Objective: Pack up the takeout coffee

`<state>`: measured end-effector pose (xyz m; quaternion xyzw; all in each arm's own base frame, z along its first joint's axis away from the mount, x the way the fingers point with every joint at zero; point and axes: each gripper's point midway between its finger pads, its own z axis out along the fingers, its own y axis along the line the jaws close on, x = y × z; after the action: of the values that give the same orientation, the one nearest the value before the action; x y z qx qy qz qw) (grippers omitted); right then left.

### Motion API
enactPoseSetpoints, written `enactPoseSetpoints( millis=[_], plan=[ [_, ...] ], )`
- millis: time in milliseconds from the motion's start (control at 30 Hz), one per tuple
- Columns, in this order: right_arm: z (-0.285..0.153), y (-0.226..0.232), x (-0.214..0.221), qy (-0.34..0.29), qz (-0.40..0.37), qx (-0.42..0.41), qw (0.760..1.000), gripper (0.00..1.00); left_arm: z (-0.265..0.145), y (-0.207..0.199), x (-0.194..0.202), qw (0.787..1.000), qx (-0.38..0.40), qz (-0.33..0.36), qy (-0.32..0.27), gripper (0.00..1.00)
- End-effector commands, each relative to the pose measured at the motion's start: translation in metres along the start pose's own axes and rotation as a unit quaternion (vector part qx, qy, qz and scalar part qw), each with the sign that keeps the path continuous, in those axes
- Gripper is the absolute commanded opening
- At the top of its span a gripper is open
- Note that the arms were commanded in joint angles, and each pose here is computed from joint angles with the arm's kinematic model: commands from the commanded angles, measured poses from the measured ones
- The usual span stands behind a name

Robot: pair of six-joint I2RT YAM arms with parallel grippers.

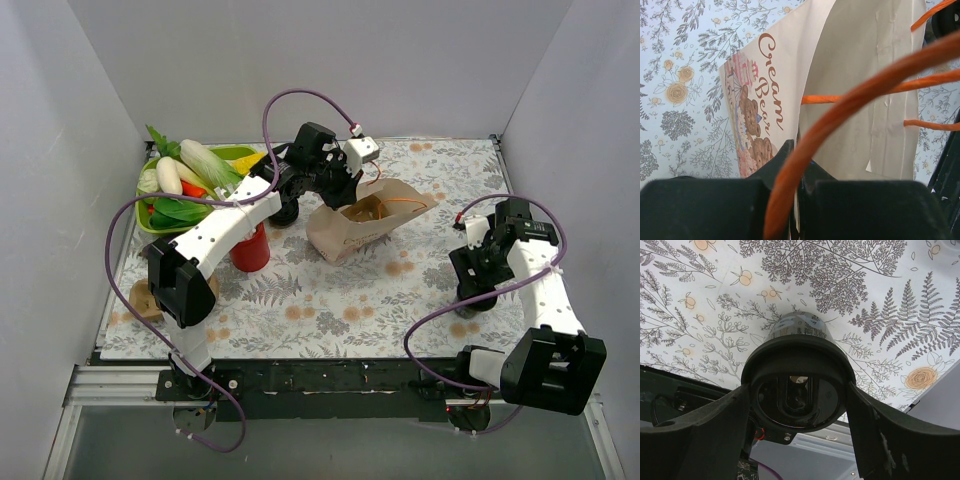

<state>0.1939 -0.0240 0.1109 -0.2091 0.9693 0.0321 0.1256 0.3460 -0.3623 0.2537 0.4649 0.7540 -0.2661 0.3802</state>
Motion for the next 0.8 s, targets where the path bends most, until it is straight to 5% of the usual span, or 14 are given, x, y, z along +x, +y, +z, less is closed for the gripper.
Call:
enactPoseSetpoints(
  millis=[0,267,500,667,767],
  plan=[
    [0.008,0.002,0.023,0.042,0.003,0.000,0.999,0.74,-0.013,-0.002,-0.001,1.000,-0.006,0.000,0.001,0.00],
    [-0.032,-0.005,-0.011,-0.017,-0.011,0.018,1.000,0.46,-0.015,-0.001,-0.001,1.000,-0.009,0.006,0.002,0.00],
    [-0.131,0.013,-0.088,-0.180,-0.041,-0.015,0.983,0.23,-0.018,0.000,-0.010,1.000,-0.009,0.019,-0.004,0.00],
    [-0.213,0.028,-0.144,-0.318,-0.090,-0.026,0.943,0.01,-0.023,0.001,-0.015,0.999,-0.010,0.036,-0.006,0.00],
    [-0.244,0.045,-0.167,-0.380,-0.124,-0.062,0.915,0.01,-0.026,0.001,-0.019,0.999,-0.012,0.047,-0.009,0.00]
  ],
)
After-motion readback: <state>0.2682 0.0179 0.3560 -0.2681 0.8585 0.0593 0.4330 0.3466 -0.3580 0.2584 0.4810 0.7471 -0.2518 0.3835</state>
